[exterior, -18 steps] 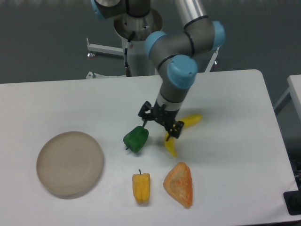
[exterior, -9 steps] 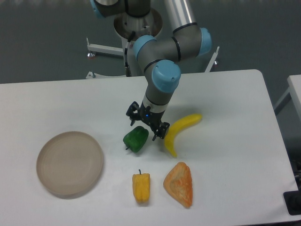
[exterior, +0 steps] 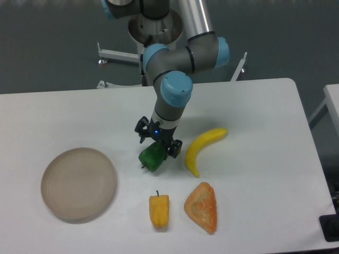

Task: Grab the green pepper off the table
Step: 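Close the gripper around the green pepper's stem end, then lift the grasped green pepper up off the table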

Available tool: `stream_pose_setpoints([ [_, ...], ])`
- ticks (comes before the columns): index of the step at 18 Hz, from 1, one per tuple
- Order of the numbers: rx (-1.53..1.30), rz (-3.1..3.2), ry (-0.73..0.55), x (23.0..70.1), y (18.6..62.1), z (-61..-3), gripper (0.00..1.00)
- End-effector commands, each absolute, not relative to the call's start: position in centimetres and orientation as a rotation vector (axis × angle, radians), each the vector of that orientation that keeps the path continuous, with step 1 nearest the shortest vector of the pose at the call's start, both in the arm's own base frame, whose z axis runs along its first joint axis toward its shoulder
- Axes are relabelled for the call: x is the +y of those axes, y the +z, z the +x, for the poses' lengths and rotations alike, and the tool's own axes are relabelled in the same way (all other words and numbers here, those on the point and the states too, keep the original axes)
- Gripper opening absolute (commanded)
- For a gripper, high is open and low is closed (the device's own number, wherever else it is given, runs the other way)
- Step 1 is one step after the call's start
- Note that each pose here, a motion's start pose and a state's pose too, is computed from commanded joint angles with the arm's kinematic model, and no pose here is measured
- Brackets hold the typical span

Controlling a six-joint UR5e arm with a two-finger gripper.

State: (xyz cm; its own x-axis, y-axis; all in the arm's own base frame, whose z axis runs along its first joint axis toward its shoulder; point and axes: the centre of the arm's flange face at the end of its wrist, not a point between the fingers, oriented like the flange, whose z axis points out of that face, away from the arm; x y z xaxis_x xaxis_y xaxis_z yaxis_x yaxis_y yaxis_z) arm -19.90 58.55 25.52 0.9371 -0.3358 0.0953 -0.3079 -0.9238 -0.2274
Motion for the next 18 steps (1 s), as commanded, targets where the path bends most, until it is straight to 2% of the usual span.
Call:
stream_pose_setpoints([
  [1, 0.489, -2.882, -0.194, 58.6, 25.6, -19.9, 0.69],
  [3, 0.498, -2.876, -0.186, 58.7, 25.9, -20.0, 0.47],
  [4, 0.501, -2.875, -0.184, 58.8, 26.0, -20.0, 0.4],
  [6, 0.497, -2.872, -0.179, 58.8, 26.2, -20.3, 0.32],
  [11, 0.491, -2.836, -0.115, 59.3, 28.9, -22.0, 0.32],
  [16, 0.513, -2.789, 0.079, 61.0, 34.9, -26.7, 0.32],
  [18, 0.54, -2.792, 0.112, 61.1, 36.0, -28.9, 0.32],
])
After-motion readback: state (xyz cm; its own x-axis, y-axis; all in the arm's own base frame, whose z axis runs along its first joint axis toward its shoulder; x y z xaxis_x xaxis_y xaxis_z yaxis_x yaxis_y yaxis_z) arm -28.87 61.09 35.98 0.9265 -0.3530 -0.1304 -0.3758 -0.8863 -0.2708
